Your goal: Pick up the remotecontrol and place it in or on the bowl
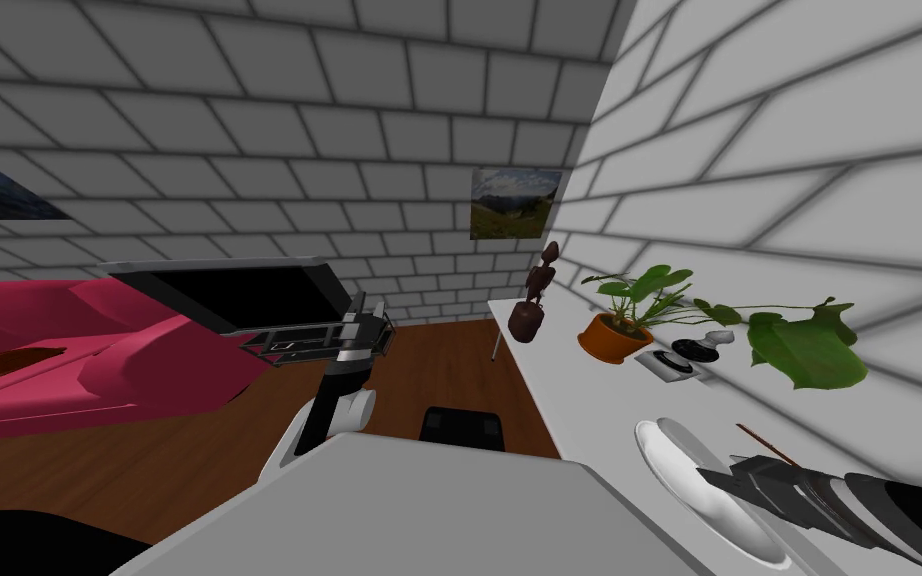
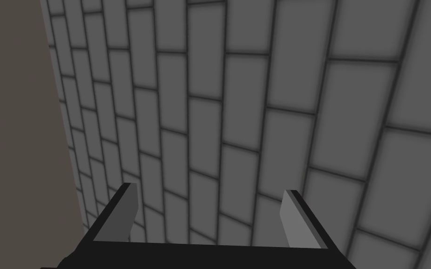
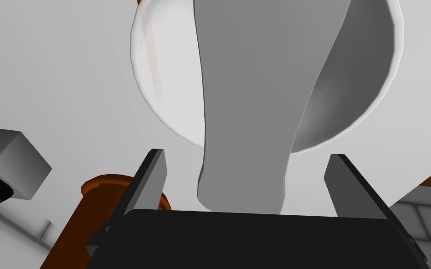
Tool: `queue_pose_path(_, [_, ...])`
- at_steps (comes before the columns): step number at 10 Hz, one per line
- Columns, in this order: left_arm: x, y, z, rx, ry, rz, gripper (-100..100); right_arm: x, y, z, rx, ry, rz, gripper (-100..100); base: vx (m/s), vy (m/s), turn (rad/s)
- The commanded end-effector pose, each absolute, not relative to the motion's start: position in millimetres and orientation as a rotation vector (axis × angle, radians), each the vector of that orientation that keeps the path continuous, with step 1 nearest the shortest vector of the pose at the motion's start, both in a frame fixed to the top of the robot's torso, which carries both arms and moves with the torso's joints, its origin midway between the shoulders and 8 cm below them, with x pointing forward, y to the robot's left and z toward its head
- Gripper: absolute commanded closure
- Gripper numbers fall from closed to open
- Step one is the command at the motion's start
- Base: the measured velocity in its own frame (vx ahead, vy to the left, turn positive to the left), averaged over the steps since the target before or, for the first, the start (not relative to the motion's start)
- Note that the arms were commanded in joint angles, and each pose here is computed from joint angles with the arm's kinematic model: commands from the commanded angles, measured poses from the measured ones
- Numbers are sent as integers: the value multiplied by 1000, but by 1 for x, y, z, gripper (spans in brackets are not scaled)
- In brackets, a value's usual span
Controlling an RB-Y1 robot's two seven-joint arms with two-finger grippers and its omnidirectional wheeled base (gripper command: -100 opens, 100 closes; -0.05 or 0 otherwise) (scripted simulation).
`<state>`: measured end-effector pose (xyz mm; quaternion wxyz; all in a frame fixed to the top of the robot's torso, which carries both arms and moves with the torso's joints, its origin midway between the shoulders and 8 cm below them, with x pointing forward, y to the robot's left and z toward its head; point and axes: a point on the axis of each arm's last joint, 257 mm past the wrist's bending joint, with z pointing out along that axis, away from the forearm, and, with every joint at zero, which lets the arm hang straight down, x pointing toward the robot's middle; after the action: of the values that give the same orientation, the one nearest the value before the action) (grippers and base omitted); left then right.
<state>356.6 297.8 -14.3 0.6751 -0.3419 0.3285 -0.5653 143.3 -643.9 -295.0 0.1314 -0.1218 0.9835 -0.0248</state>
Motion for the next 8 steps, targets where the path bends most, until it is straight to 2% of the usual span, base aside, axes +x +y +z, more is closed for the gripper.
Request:
queue_pose_path(1, [357,298,-14,-769,739,-1272,0,143,-644,-295,-354,2855,-72,-100,0,0,0])
queue_pose_path(3, [357,298,-14,-769,739,-1272,0,143,-644,-295,-354,2855,-72,-100,0,0,0])
queue_pose_path(4, [357,298,-14,-769,739,-1272,0,143,-644,-295,-354,2855,-72,0,0,0,0])
queue_pose_path(5, [357,298,-14,-769,739,-1272,0,160,-648,-285,-373,2851,-69,-100,-30,15,-109])
queue_pose_path(8, [357,298,-14,-769,739,-1272,0,168,-649,-280,-383,2849,-68,-100,-27,11,-25])
